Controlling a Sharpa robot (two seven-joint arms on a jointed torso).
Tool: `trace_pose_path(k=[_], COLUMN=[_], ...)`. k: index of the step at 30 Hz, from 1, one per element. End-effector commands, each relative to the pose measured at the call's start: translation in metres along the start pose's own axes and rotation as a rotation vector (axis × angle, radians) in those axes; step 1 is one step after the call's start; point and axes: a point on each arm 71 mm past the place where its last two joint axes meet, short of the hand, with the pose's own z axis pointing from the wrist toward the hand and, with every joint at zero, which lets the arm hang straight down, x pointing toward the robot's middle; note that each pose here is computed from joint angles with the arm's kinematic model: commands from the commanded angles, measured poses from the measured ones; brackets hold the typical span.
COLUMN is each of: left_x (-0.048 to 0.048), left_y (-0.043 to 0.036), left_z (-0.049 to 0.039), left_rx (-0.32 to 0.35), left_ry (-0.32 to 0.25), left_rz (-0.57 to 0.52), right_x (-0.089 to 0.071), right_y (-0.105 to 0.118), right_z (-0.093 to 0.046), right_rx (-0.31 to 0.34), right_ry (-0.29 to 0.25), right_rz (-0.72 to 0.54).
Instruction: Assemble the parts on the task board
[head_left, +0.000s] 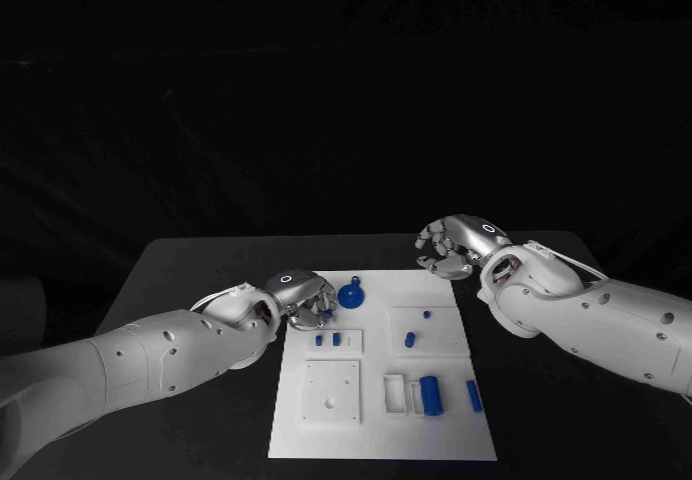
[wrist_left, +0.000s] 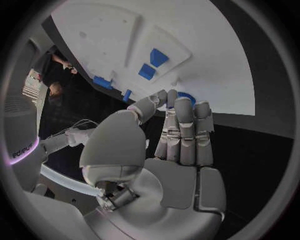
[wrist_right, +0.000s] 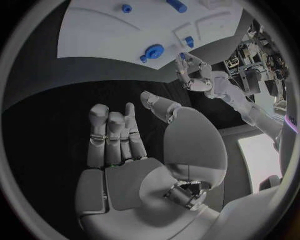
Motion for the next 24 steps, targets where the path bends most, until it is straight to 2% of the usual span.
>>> trace_pose_path(k=[1, 10, 24], left_x=[-0.0005, 0.0035, 0.0124], left_y=[-0.0027, -0.0007, -0.0034], left_z=[0.0018, 0.0020, 0.0050], left_rx=[0.019, 0.012, 0.006], left_ry=[-0.027, -0.016, 0.005], left_rz=[-0.006, -0.008, -0.018], right_x=[0.000, 0.000, 0.000], right_y=[0.002, 0.002, 0.005], right_z=[0.000, 0.000, 0.000], right_rx=[-0.011, -0.012, -0.017], right_ry=[0.000, 0.000, 0.000], right_rz=[-0.001, 0.000, 0.001])
